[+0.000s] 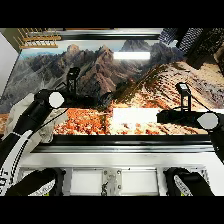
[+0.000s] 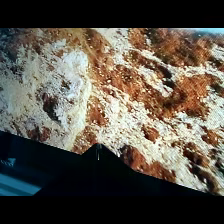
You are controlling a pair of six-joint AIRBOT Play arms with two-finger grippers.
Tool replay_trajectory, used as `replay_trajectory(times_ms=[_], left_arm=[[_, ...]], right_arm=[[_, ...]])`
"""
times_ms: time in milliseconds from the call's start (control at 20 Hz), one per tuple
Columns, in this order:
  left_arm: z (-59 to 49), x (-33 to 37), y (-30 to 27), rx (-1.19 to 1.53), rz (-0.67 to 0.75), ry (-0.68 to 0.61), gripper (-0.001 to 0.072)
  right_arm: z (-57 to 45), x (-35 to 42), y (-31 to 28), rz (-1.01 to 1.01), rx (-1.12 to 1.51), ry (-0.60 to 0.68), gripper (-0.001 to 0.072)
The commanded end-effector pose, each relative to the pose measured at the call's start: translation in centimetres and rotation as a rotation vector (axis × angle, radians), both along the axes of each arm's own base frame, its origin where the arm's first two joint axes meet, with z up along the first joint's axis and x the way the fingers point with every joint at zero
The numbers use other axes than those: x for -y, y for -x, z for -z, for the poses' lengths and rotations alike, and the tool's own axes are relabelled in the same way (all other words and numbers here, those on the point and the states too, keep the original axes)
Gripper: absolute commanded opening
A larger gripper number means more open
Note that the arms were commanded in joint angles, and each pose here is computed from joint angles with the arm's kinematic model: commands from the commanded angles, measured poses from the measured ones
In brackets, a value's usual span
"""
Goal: Fold the clothes and pants, and hang the long-sleeved shirts on hangers.
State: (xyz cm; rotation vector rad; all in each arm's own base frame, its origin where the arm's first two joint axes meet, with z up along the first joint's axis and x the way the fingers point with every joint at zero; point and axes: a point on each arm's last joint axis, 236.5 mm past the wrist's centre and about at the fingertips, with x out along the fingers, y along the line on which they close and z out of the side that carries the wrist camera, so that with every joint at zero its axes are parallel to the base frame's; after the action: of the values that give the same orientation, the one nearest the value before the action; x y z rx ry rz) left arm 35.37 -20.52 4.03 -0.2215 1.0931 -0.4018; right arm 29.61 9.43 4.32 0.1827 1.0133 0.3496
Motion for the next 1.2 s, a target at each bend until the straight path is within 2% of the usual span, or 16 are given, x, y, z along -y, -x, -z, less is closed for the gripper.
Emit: replay_trajectory(times_ms=[0,700,800,850,900,950,1050,1150], left_arm=[[0.0,0.0,0.0,0.001,0.001,0.0,0.0005],[-0.2,0.1,-0.4,0.019,-0.005,0.007,0.0005],[-0.3,-1.2,-0.9,0.064,0.042,-0.063,0.0008],[-0.6,-2.8,-1.6,0.103,0.075,-0.137,0.0196],[-1.5,-5.1,-2.7,0.133,0.06,-0.21,0.0583],[-2.6,-8.0,-3.9,0.16,0.022,-0.278,0.0705],[-5.3,-15.1,-5.6,0.182,-0.094,-0.402,0.07],[-7.3,-22.0,-5.6,0.146,-0.25,-0.441,0.07]], right_arm=[[0.0,0.0,0.0,-0.001,-0.001,0.0,0.0021],[0.0,0.0,0.0,-0.001,-0.001,-0.001,0.0021],[0.0,0.0,0.0,-0.001,-0.001,0.0,0.0021],[0.0,0.0,0.0,-0.001,-0.001,0.0,0.0021],[0.0,0.0,0.0,0.0,-0.001,0.0,0.0021],[0.0,0.0,0.0,0.0,-0.001,-0.001,0.0021],[0.0,0.0,0.0,-0.001,-0.001,-0.001,0.0021],[0.0,0.0,0.0,0.0,-0.001,0.0,0.0021]])
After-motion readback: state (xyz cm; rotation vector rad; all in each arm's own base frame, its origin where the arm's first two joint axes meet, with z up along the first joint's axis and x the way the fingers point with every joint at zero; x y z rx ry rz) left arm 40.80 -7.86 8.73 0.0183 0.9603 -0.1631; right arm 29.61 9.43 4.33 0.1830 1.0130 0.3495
